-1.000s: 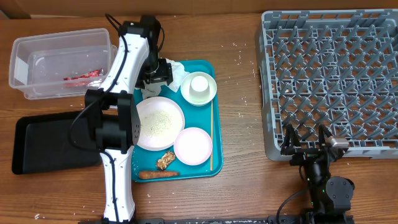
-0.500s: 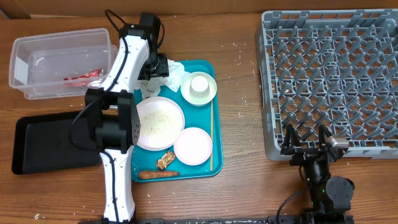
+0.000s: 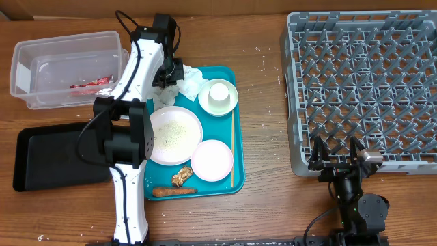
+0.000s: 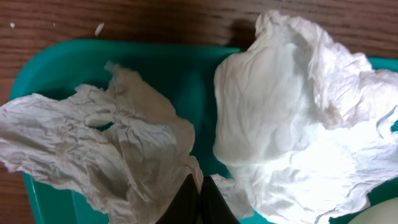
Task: Sort waste into correct bins and load items into the dishwasher
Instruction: 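Return the left gripper to the tray and grasp the white napkins, then lift the napkins and release them into the clear bin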
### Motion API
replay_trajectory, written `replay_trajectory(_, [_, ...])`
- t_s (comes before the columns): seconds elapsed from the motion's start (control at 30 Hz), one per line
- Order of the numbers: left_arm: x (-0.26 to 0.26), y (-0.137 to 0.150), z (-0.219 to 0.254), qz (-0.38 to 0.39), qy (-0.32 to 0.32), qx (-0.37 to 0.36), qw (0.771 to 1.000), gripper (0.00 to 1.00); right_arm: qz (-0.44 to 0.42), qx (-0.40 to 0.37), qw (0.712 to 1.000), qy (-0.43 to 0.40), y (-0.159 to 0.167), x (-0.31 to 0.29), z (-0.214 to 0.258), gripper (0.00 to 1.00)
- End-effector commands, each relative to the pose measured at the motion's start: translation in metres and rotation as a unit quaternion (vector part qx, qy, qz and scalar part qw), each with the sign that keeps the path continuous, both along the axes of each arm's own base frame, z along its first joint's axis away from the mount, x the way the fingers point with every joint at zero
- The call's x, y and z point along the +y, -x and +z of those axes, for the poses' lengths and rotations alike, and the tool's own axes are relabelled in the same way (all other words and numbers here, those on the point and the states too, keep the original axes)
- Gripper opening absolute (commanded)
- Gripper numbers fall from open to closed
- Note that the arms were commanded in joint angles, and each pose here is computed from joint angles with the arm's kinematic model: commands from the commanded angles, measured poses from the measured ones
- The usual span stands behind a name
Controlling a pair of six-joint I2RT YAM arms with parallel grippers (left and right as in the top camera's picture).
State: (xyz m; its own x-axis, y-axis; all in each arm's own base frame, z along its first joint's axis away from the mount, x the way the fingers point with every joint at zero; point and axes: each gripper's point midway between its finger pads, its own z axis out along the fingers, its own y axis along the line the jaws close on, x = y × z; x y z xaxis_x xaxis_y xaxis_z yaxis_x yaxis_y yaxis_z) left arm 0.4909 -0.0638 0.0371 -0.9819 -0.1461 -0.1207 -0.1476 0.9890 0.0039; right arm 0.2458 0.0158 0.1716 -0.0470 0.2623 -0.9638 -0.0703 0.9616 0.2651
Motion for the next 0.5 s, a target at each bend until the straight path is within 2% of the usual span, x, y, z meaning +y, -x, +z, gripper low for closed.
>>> replay_trajectory(0.0, [-0.001, -0.001, 0.007, 0.011, 0.004, 0.002, 1.000, 0.04, -0.002, -0.002, 1.000, 0.004, 0.000, 0.000, -0.002, 1.00])
replay_trajectory(0.1, [-0.002, -0.007, 0.033, 0.031, 0.010, -0.014, 0.999, 0.04, -0.002, -0.002, 1.000, 0.004, 0.000, 0.000, -0.002, 1.00])
replay_trajectory(0.23, [-0.005, -0.022, 0.094, 0.038, 0.024, -0.071, 0.996, 0.04, -0.002, -0.002, 1.000, 0.004, 0.000, 0.000, -0.002, 1.00])
replay_trajectory(0.37, [0.007, -0.040, 0.169, 0.057, 0.016, -0.169, 0.984, 0.04, -0.002, -0.002, 1.000, 0.004, 0.000, 0.000, -0.002, 1.00])
replay_trajectory(0.47, [0.036, -0.050, 0.220, 0.107, -0.017, -0.250, 0.962, 0.04, -0.002, -0.002, 1.000, 0.004, 0.000, 0.000, -0.002, 1.00])
